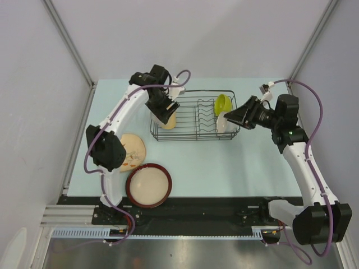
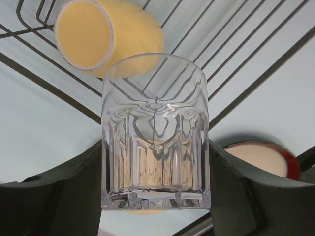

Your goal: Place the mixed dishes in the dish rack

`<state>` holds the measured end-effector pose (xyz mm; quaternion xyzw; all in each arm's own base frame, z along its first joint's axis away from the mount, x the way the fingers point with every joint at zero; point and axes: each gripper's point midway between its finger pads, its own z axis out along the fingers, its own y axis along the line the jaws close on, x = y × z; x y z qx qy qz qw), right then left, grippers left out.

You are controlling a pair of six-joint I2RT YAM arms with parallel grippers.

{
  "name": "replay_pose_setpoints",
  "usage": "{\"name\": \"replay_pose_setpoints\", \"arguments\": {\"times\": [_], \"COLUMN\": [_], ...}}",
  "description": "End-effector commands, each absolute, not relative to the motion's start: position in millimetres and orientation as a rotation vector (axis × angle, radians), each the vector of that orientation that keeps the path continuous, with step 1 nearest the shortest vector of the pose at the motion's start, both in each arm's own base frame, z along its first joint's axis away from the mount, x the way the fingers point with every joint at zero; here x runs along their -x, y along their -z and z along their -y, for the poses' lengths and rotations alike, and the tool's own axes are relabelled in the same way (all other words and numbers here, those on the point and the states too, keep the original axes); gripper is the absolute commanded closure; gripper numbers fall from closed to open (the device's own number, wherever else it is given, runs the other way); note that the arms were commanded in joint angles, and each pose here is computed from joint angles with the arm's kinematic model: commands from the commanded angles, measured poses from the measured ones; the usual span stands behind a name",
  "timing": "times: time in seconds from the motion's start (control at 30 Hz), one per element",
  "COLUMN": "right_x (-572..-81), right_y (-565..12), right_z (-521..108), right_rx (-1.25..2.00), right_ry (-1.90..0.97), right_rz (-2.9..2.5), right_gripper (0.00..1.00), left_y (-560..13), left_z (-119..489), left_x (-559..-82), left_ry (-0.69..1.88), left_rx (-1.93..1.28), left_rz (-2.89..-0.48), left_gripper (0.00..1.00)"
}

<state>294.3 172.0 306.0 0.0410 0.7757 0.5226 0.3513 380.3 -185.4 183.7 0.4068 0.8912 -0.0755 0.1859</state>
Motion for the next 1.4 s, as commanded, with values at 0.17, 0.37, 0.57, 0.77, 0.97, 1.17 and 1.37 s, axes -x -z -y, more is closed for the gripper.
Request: {"name": "replay_pose_setpoints", "arguments": {"times": [0.17, 0.37, 0.57, 0.77, 0.97, 1.17, 1.37], "right_x": [-285, -281, -280, -279, -277, -276, -276], "right_y": [-302, -299, -296, -292, -289, -287, -286], "right_z": [-159, -154, -153, -153, -153, -153, -153], "right_rx": [-0.129, -0.142, -0.151, -0.159, -0.165, -0.165, -0.167], "right_ry": [-1.321, -1.298, -1.308, -1.313, -1.313, -1.319, -1.317], "right_rz": [-1.979, -1.98, -1.98, -1.985, -1.99, -1.993, -1.996], "right_gripper": [0.55, 0.57, 0.59, 0.6, 0.61, 0.61, 0.61], "left_y": [-175, -138, -122, -109, -104, -110, -115], "left_z": [165, 163, 172, 178, 184, 184, 182], "left_x": [-376, -367, -366, -370, -373, -376, -378], "left_ry": [-0.162, -0.26, -0.272, -0.274, -0.261, -0.273, -0.296], "left_rx": [-1.443, -1.556, -1.621, -1.666, -1.683, -1.677, -1.664], "left_rz": [-2.447, -2.457, -2.439, -2.426, -2.419, -2.395, -2.381], "left_gripper": [0.84, 0.82, 0.83, 0.79, 0.58, 0.13, 0.0]}}
